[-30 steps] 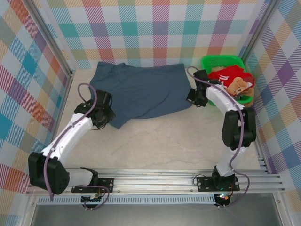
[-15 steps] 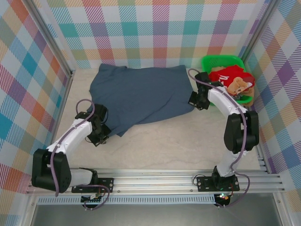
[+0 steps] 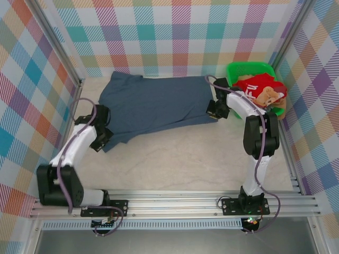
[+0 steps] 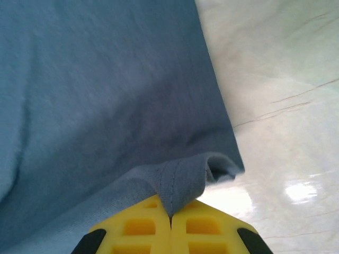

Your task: Fold and stack the t-shirts

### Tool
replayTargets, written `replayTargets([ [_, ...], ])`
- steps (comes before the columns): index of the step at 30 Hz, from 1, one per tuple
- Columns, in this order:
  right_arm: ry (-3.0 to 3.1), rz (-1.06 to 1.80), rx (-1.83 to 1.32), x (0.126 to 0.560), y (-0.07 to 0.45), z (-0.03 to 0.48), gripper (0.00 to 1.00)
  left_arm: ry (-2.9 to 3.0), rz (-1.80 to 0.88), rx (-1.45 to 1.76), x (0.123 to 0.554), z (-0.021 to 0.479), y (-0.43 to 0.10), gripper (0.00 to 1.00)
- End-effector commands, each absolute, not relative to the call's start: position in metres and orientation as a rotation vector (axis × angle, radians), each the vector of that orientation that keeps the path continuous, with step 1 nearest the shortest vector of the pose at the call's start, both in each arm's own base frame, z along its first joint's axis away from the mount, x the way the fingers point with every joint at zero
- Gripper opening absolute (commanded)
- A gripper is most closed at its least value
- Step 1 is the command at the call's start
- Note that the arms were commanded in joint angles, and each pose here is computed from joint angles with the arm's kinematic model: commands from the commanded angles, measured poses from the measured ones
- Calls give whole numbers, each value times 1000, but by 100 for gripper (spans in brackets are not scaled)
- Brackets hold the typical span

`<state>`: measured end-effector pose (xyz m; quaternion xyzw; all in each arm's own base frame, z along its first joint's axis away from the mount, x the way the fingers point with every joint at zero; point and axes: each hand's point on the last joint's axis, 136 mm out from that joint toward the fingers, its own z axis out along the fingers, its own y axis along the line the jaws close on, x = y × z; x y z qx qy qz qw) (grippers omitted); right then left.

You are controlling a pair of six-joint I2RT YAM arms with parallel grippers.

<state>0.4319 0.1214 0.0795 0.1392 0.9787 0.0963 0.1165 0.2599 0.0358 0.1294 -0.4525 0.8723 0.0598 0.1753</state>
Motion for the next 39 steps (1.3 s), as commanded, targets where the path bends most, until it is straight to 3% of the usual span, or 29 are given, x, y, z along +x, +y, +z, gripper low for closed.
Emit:
replayTargets([
  [1,2945,356,296,405,152,85,0,2265,365,-1498,192,159,67,0],
  [7,2919,226,379,349,128,98,0,2196,285,-1566,135,162,58,0],
  [13,2754,234,358,317,107,142,0,2163,156,-1320,168,189,38,0],
  [22,2851,209,456,343,109,112,0,2354,8,-1297,218,149,-11,0],
  [39,2945,-43,537,325,56,80,0,2770,-103,-1394,145,70,-65,0],
])
